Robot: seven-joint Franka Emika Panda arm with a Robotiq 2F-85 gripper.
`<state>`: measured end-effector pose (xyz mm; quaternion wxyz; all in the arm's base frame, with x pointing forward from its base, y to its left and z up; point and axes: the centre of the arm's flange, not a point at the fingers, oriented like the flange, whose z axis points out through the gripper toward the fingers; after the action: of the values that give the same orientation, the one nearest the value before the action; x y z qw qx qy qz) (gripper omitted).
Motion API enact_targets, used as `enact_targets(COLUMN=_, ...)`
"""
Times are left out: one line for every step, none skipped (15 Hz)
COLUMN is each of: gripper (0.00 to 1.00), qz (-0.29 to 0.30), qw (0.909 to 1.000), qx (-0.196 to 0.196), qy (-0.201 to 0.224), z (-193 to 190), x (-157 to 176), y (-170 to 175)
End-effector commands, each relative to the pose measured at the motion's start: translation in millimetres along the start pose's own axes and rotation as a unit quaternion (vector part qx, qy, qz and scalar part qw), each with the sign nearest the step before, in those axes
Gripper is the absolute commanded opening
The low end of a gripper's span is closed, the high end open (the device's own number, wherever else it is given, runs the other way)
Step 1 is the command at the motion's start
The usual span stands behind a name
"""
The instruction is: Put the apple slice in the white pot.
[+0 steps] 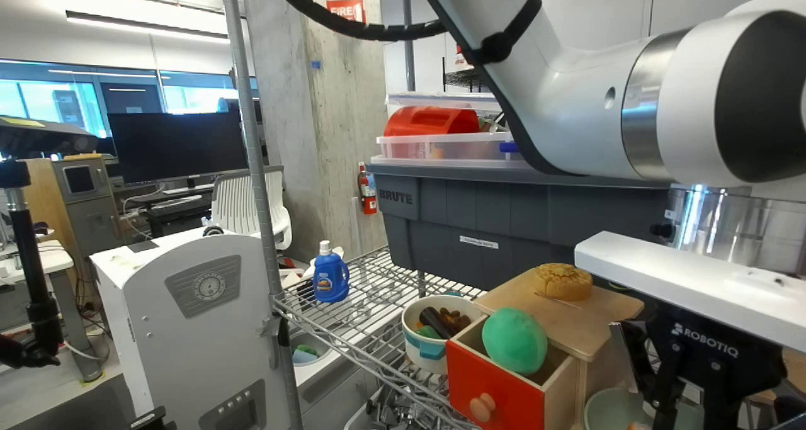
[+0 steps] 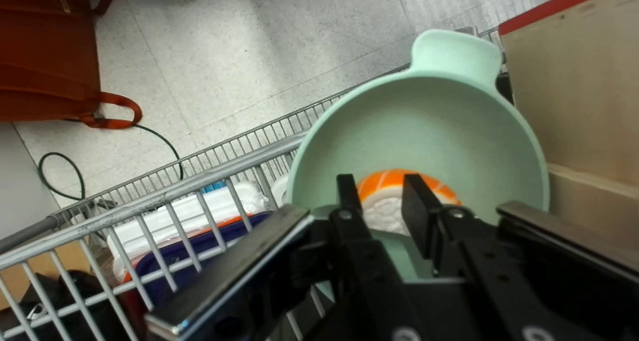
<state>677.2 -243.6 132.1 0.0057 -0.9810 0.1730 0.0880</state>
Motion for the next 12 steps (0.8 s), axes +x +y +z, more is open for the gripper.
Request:
enact_targets(gripper=0.57, qz=0.001, qw=1.0, qx=-0.008, qy=0.0, z=5.4, x=13.9, y=-3.3)
enact_targets(gripper=0.62, qz=0.001, qw=1.0, qx=-0.008, qy=0.0, z=6.7, x=14.9, y=-4.0)
enact_targets(gripper=0.69, qz=0.0, qw=1.0, qx=-0.009, qy=0.0, z=7.1, x=15.4, y=-4.8)
enact_targets(gripper=0.77, qz=0.0, qw=1.0, qx=-0.009, qy=0.001, z=6.4, x=16.0, y=-5.3)
enact_targets(gripper=0.79, qz=0.0, qw=1.0, qx=-0.009, qy=0.002, z=5.8, x=16.6, y=-5.8)
enact_targets(gripper=0.83, qz=0.0, qw=1.0, qx=-0.009, qy=0.003, z=5.6, x=17.4, y=-6.5)
enact_targets(gripper=0.84, qz=-0.001, qw=0.9999, qx=-0.01, qy=0.004, z=5.3, x=17.7, y=-7.0)
enact_targets(gripper=0.86, qz=-0.001, qw=0.9999, qx=-0.01, qy=0.004, z=5.4, x=18.5, y=-7.4)
enact_targets(gripper=0.84, qz=-0.001, qw=0.9999, qx=-0.009, qy=0.005, z=5.5, x=19.3, y=-7.7)
enact_targets(gripper=0.83, qz=-0.001, qw=0.9999, qx=-0.009, qy=0.005, z=5.7, x=19.7, y=-7.7)
enact_targets(gripper=0.84, qz=-0.001, qw=0.9999, qx=-0.009, qy=0.005, z=6.0, x=20.3, y=-7.5)
enact_targets(gripper=0.83, qz=-0.001, qw=0.9999, qx=-0.009, qy=0.005, z=6.6, x=20.9, y=-7.3)
